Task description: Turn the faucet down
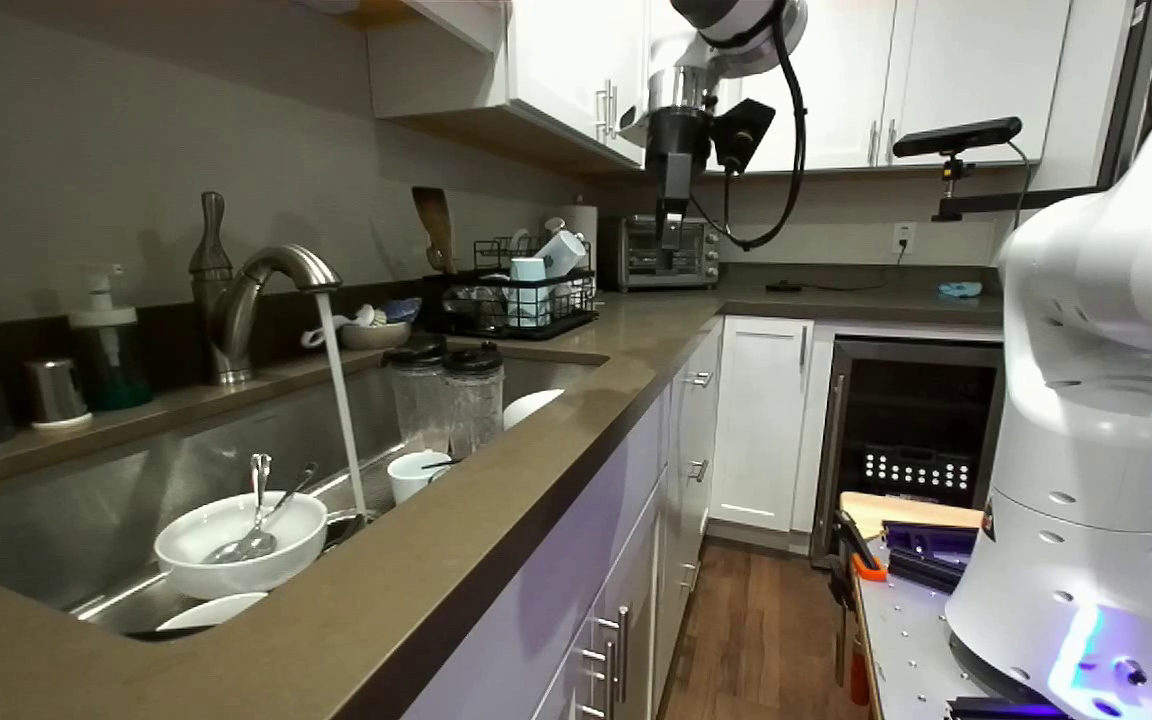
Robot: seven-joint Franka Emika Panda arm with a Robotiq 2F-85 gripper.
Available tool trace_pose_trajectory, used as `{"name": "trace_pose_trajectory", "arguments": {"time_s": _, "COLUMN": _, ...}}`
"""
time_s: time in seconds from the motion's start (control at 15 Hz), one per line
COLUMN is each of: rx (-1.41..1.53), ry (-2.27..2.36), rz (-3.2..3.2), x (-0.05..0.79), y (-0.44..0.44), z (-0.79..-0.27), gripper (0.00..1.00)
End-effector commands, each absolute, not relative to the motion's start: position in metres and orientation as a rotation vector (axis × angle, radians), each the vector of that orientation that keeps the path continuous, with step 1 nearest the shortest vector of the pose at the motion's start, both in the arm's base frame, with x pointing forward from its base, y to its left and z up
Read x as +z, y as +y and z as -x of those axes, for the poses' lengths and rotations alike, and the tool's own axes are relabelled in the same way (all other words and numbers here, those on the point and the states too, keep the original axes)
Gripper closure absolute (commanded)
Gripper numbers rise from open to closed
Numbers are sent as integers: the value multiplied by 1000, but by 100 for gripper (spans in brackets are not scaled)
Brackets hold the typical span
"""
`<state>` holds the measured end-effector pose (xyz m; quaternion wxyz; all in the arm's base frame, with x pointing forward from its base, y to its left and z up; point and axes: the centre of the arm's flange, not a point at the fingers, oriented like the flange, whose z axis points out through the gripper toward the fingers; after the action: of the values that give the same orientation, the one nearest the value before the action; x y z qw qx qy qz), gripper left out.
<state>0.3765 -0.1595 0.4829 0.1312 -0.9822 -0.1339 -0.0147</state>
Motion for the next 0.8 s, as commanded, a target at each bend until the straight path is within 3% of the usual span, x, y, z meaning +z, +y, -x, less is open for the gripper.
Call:
{"name": "trace_pose_trajectory", "arguments": {"time_s": 0.0, "rx": -27, "ry": -397, "rz": 2858, "x": 480, "y": -150, "z": -382, "gripper": 0}}
{"name": "trace_pose_trajectory", "arguments": {"time_s": 0.73, "rx": -90, "ry": -396, "rz": 2911, "x": 480, "y": -85, "z": -440, "gripper": 0}}
